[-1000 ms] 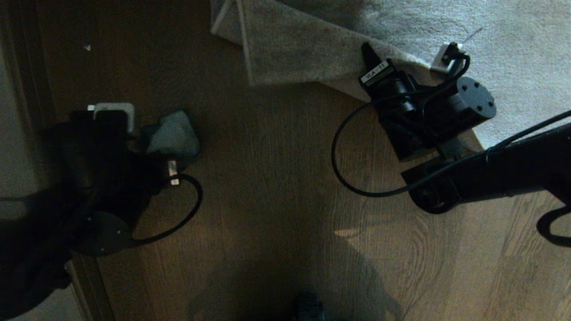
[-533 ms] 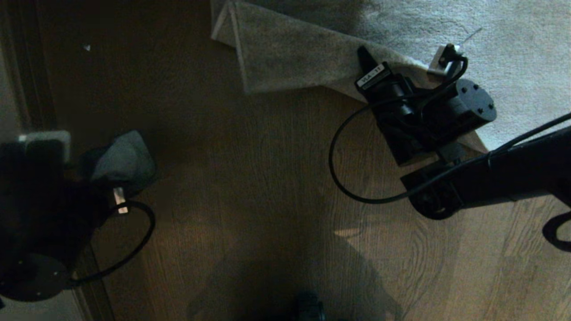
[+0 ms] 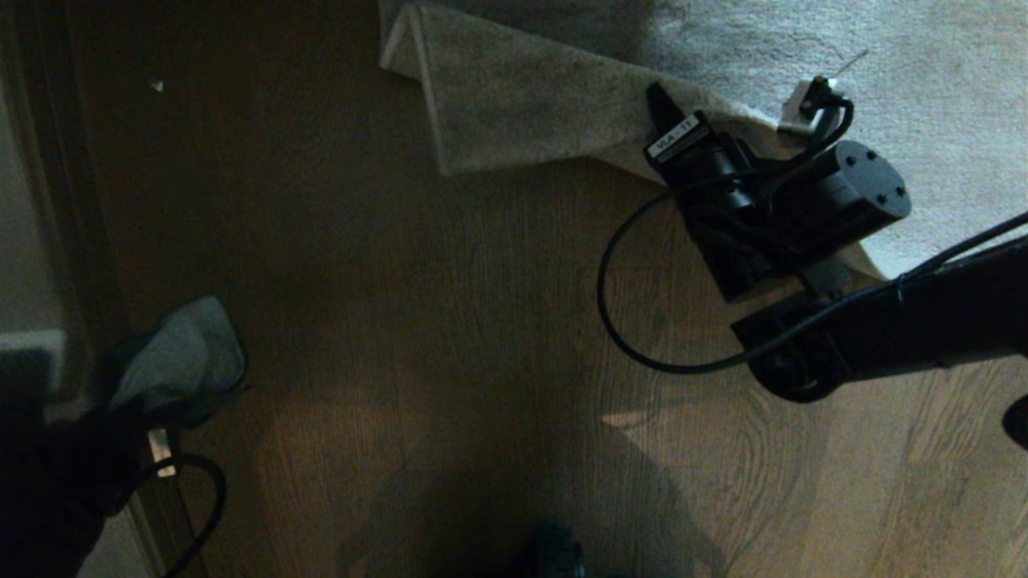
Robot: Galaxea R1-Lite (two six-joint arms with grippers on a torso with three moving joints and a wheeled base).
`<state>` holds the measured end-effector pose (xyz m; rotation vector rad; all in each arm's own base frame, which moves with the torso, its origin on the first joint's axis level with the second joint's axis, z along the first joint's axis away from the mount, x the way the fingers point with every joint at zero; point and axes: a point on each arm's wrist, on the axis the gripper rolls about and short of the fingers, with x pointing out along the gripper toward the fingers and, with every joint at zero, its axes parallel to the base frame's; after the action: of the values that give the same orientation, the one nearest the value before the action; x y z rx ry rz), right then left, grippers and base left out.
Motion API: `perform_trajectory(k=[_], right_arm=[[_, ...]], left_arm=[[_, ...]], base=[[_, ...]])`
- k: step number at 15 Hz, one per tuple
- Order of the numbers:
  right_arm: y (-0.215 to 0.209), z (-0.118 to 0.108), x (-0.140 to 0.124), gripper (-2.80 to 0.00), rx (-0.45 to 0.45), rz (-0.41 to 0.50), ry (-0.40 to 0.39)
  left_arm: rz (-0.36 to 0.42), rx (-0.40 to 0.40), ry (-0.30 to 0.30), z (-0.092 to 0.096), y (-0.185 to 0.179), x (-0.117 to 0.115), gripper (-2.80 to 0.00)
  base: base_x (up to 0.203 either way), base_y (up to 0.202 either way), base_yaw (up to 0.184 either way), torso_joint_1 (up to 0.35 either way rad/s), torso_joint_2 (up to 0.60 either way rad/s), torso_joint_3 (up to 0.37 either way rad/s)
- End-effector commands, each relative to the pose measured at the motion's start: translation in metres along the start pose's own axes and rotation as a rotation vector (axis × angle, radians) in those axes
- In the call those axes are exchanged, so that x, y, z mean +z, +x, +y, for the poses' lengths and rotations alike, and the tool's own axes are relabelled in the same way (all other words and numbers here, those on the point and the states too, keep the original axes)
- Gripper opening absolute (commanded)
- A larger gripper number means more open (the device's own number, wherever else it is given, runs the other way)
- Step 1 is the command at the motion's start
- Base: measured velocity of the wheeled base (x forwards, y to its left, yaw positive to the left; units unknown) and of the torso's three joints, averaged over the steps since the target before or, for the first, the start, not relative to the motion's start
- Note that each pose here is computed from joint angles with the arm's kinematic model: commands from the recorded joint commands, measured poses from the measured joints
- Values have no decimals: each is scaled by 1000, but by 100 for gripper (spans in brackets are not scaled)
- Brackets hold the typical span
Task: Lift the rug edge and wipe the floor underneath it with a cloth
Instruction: Wipe the floor under the carpet with a rag
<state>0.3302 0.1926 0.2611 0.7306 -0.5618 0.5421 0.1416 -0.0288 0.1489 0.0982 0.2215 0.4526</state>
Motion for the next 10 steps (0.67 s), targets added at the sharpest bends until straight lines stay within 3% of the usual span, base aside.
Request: perform_trajectory(k=[1, 6, 10], right_arm=[[0, 4, 6, -280, 26, -45, 9], [-1, 2, 4, -280, 22, -41, 9], [-2, 0, 0, -280, 19, -27, 11]], left_arm=[[0, 37, -11, 9, -3, -5, -280], [60, 118, 21, 35, -19, -40, -280], [91, 147, 19, 49, -32, -51, -280]], base=[[0, 0, 0, 0, 0, 0], [0, 0, 0, 0, 0, 0], [0, 0, 0, 0, 0, 0]])
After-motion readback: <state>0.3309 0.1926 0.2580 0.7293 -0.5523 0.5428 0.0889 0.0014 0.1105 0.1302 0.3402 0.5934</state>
